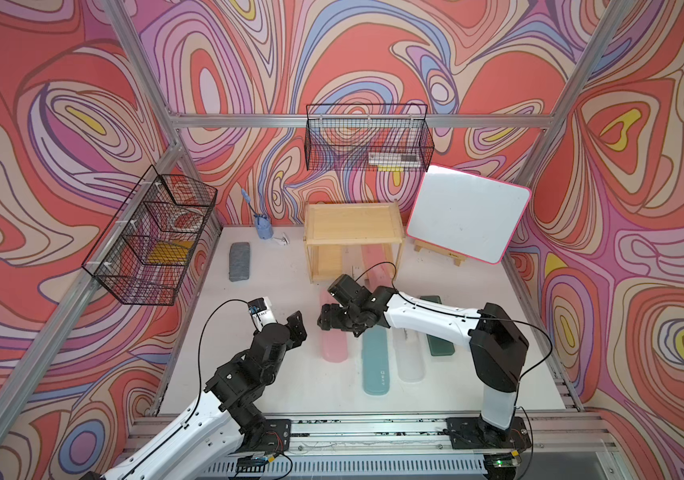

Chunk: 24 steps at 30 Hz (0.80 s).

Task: Remove the pencil cases from the shelf
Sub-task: Place the pencil case at the center of the board.

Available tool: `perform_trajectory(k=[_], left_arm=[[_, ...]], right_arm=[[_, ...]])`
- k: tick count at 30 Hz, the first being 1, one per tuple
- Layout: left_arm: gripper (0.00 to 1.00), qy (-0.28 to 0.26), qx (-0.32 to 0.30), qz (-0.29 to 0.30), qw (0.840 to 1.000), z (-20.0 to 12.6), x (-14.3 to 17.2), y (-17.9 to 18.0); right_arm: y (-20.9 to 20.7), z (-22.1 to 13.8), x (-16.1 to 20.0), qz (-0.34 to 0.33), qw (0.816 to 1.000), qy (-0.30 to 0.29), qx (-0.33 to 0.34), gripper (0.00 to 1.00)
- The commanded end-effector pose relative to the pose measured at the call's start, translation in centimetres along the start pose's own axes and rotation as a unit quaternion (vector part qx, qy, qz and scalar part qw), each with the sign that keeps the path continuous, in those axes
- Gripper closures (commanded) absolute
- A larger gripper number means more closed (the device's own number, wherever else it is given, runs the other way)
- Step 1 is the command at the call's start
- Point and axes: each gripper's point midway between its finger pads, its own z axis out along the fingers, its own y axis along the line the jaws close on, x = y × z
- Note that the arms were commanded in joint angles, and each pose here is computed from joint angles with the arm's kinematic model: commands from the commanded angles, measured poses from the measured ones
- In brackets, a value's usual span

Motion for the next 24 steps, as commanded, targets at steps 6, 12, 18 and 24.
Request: perform_trajectory(k=[6,12,18,24], left_arm=[[0.24,0.028,-0.035,0.025,0.999,1.5,1.8,0.8],[0.24,0.042,-0.031,0.025,0.998,2.1,2.6,0.5],[0.23,0.049,-0.028,0.022,0.998,2.4,3.0,0.2],[0.18,0.056,0.013,0.006,0.998,3.0,1.9,-2.7]], right_arm=[[-4.2,1.3,3.7,0.022,0.993,0.017,0.116,0.16],[-5.2,3.2,4.2,0.026,0.989,0.026,0.141,0.14],[-5.1,4.0,4.1,0.019,0.988,0.031,0.147,0.03],[-3.0,-2.6,0.1,-0.014,0.989,-0.048,0.137,0.02]])
